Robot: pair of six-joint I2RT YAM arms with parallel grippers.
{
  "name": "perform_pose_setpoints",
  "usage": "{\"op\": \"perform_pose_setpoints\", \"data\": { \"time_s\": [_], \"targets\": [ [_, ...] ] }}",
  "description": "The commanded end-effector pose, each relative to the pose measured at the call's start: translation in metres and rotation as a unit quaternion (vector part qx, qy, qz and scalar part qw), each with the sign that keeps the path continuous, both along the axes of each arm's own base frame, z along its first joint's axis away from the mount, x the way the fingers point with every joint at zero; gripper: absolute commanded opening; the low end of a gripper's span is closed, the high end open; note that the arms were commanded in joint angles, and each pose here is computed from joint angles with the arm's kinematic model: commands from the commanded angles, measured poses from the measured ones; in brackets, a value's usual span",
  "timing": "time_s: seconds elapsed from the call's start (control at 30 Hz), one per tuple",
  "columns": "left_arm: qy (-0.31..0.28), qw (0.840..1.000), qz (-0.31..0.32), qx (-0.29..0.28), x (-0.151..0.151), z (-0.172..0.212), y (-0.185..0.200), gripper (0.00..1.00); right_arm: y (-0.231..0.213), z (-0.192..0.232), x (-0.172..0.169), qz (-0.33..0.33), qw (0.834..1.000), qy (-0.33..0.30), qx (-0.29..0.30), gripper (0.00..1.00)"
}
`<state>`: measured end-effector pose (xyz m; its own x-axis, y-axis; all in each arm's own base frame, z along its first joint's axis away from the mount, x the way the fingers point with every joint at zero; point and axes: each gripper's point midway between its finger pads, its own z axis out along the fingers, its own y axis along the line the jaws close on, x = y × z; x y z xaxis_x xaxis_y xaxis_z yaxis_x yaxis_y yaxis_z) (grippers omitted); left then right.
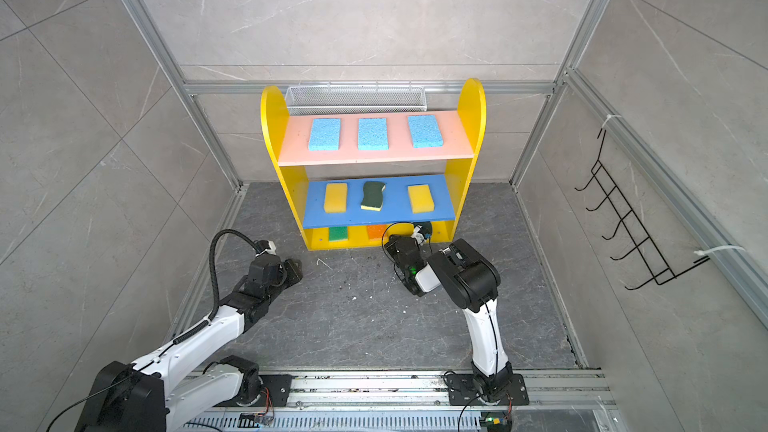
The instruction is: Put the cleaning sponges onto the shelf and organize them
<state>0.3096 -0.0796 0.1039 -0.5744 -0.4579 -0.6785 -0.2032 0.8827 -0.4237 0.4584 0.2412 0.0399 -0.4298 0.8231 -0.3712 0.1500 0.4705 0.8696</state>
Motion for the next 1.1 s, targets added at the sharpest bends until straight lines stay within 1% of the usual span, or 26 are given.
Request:
{"op": "perform_pose_setpoints", "data": {
  "time_s": [0.0,0.43,1.07],
  "targets": [
    [-0.016,1.0,-0.001,-0.009,0.005,0.005,-0.001,0.49,0.003,-0.006,0.005,-0.003,1.0,-0.004,0.015,0.1],
    [-0.017,1.0,0.003,-0.01,0.003,0.004,0.001,0.49,0.007,-0.014,0.007,-0.002,1.0,0.006,0.026,0.09],
    [-0.02,1.0,0.006,-0.014,-0.001,0.006,0.002,0.49,0.009,-0.016,-0.003,0.004,1.0,0.018,0.017,0.08]
  ]
}}
